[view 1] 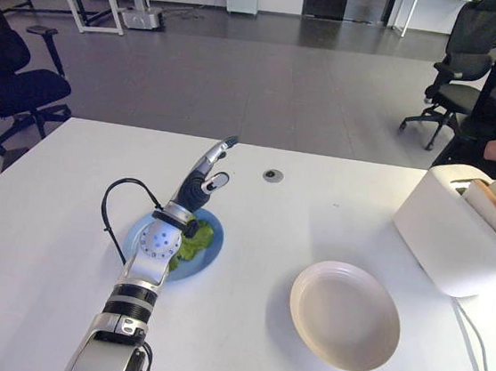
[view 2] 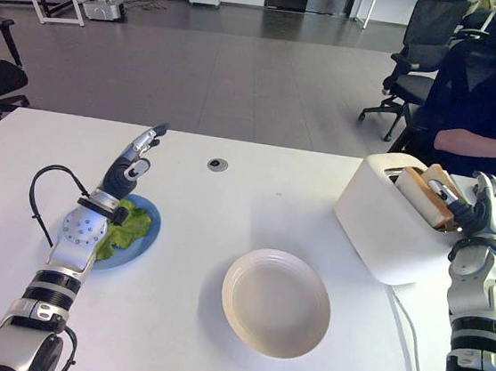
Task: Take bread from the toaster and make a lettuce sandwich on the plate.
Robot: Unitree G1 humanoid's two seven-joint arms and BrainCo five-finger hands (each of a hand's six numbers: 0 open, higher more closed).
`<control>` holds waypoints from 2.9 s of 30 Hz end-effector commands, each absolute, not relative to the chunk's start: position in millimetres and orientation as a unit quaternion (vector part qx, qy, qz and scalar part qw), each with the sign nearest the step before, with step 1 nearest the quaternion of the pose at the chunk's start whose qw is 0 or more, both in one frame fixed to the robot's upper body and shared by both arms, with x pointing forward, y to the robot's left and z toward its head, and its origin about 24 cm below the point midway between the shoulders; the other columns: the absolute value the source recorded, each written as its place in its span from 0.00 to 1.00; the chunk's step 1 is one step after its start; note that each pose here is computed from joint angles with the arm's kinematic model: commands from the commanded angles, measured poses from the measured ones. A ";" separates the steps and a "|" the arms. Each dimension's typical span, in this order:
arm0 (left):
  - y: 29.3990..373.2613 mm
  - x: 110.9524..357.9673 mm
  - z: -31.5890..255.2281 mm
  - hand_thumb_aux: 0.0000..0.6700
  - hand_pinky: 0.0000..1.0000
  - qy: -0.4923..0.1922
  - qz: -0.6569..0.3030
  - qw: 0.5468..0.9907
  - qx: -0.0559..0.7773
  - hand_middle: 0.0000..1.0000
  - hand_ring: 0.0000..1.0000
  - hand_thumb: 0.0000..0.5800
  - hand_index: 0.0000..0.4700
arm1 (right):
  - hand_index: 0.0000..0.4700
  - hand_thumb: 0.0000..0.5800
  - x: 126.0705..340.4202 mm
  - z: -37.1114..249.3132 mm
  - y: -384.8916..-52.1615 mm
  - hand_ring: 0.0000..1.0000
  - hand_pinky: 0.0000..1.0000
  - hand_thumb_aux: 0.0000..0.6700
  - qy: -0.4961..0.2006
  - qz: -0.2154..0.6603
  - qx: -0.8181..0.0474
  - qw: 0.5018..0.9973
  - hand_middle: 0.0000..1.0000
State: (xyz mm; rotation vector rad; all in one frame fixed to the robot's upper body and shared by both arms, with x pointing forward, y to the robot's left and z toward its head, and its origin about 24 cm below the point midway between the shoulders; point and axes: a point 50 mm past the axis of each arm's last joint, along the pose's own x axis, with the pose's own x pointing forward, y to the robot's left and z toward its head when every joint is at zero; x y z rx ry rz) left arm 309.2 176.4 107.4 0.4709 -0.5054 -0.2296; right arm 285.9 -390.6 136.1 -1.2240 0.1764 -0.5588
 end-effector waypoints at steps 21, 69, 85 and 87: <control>178.6 311.7 100.2 0.00 0.00 -0.231 -0.112 0.936 0.240 0.00 0.00 0.00 0.00 | 1.00 1.00 287.8 207.0 -359.7 0.00 0.00 1.00 -0.134 -0.320 -0.531 0.773 0.00; 176.9 312.1 103.1 0.00 0.00 -0.235 -0.116 0.934 0.241 0.00 0.00 0.00 0.00 | 0.18 0.33 225.1 79.5 -226.1 0.00 0.00 0.18 0.122 0.407 -0.381 0.822 0.00; 260.1 311.0 133.3 0.00 0.00 -0.116 0.024 0.734 0.669 0.00 0.00 0.00 0.00 | 0.00 0.00 261.4 133.7 -231.3 0.00 0.00 0.00 -0.047 0.243 -0.370 0.895 0.00; 270.9 307.4 120.7 0.00 0.00 -0.012 0.001 0.688 0.726 0.00 0.00 0.00 0.00 | 0.00 0.00 261.7 132.7 -233.6 0.00 0.00 0.00 -0.041 0.238 -0.374 0.895 0.00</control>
